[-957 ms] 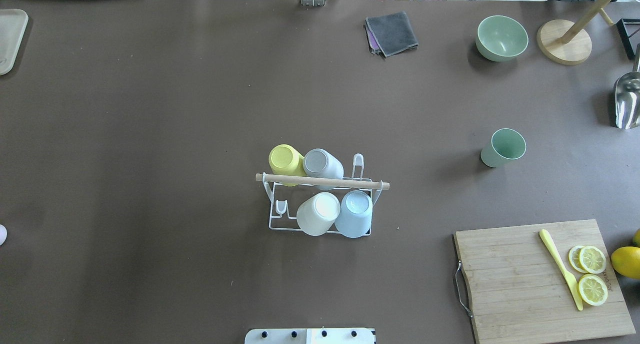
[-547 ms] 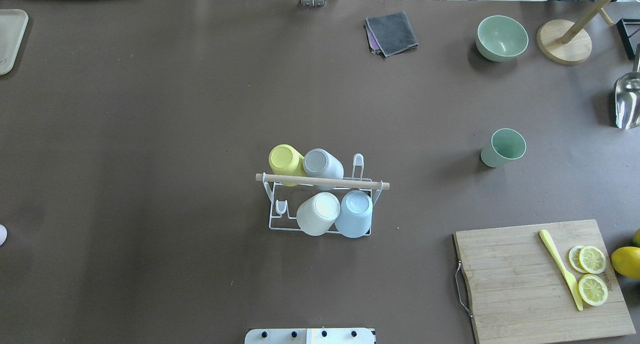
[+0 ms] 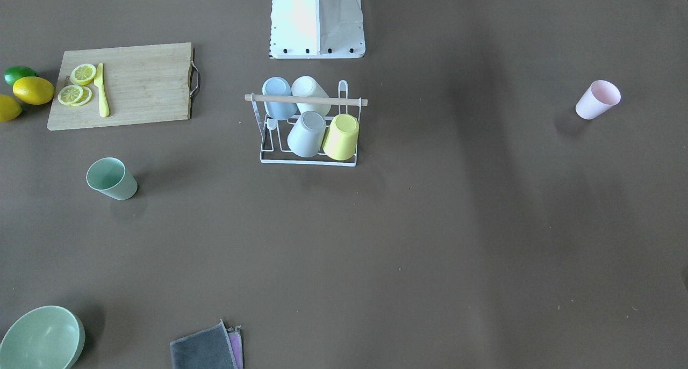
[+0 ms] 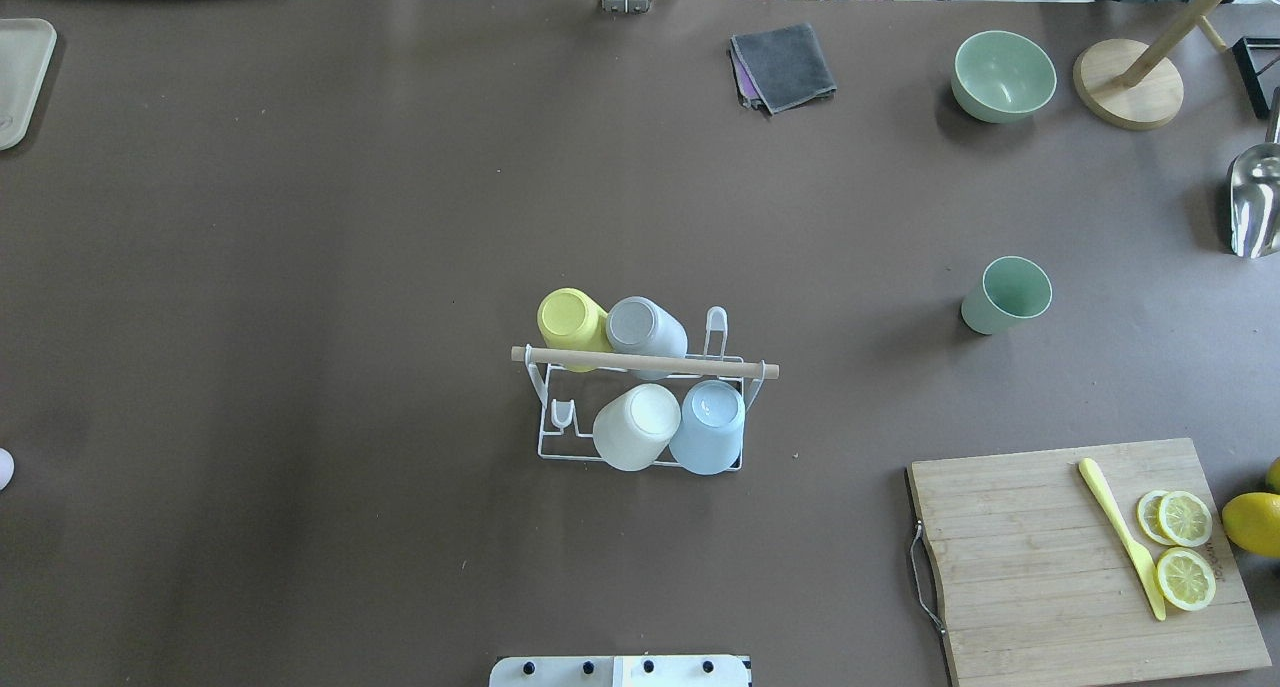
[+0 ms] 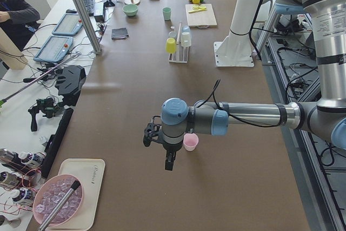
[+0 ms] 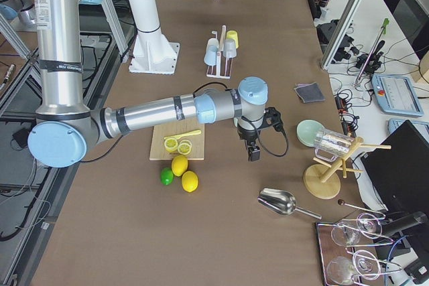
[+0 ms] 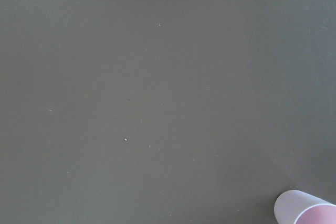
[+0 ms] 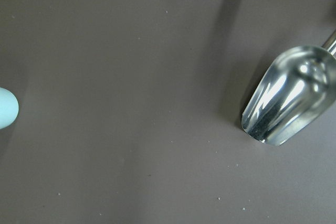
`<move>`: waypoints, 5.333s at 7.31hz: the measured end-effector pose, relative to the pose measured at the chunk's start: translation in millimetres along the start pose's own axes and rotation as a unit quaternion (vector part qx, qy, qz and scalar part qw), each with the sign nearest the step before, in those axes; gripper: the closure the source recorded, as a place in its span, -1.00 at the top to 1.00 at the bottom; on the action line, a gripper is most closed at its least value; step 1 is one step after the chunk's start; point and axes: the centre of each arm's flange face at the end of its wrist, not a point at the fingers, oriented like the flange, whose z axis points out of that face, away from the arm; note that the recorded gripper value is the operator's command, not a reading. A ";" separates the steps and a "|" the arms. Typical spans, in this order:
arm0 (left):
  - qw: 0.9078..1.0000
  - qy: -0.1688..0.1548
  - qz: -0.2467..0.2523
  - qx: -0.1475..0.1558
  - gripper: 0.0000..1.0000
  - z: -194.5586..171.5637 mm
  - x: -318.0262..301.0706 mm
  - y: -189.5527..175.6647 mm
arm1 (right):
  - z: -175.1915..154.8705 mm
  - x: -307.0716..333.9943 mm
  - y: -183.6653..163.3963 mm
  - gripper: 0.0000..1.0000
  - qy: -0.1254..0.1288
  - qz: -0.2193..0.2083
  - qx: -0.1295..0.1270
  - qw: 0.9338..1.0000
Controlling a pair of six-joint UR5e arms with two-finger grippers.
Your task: Place cup on cup holder
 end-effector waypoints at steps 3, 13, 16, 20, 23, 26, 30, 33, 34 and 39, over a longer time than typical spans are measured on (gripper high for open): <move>0.988 -0.102 0.087 -0.081 0.97 -3.6 74.4 -49.0 | -2.2 -55.2 -50.5 1.00 0.002 -0.049 -0.001 0.999; 0.804 -0.227 0.485 -0.260 0.97 61.8 277.6 -112.7 | 40.9 -263.9 -198.8 0.94 0.043 -0.128 -0.146 0.980; 0.789 -0.218 0.490 -0.298 0.97 72.4 319.7 -118.7 | 78.2 -298.0 -222.8 0.94 0.062 -0.103 -0.271 0.955; 0.766 -0.208 0.496 -0.351 0.96 126.5 342.7 -71.8 | 128.5 -317.3 -233.1 0.97 0.099 -0.138 -0.377 0.911; 0.748 -0.214 0.493 -0.389 0.96 164.4 334.4 -46.8 | 164.0 -317.3 -227.0 0.97 0.116 -0.198 -0.426 0.875; 0.754 -0.230 0.467 -0.401 0.96 182.3 329.9 -30.1 | 188.3 -307.6 -219.7 0.97 0.106 -0.225 -0.458 0.854; 0.753 -0.244 0.457 -0.406 0.96 210.4 320.2 -5.5 | 203.4 -307.8 -213.0 0.97 0.113 -0.232 -0.475 0.841; 0.753 -0.244 0.459 -0.403 0.96 216.2 306.5 4.2 | 217.5 -312.7 -204.7 0.97 0.116 -0.241 -0.488 0.831; 0.754 -0.244 0.460 -0.401 0.96 218.7 299.9 8.0 | 223.2 -313.8 -201.3 0.97 0.117 -0.243 -0.494 0.827; 0.751 -0.245 0.465 -0.400 0.95 225.7 277.6 20.6 | 240.8 -310.9 -189.8 0.97 0.134 -0.255 -0.512 0.809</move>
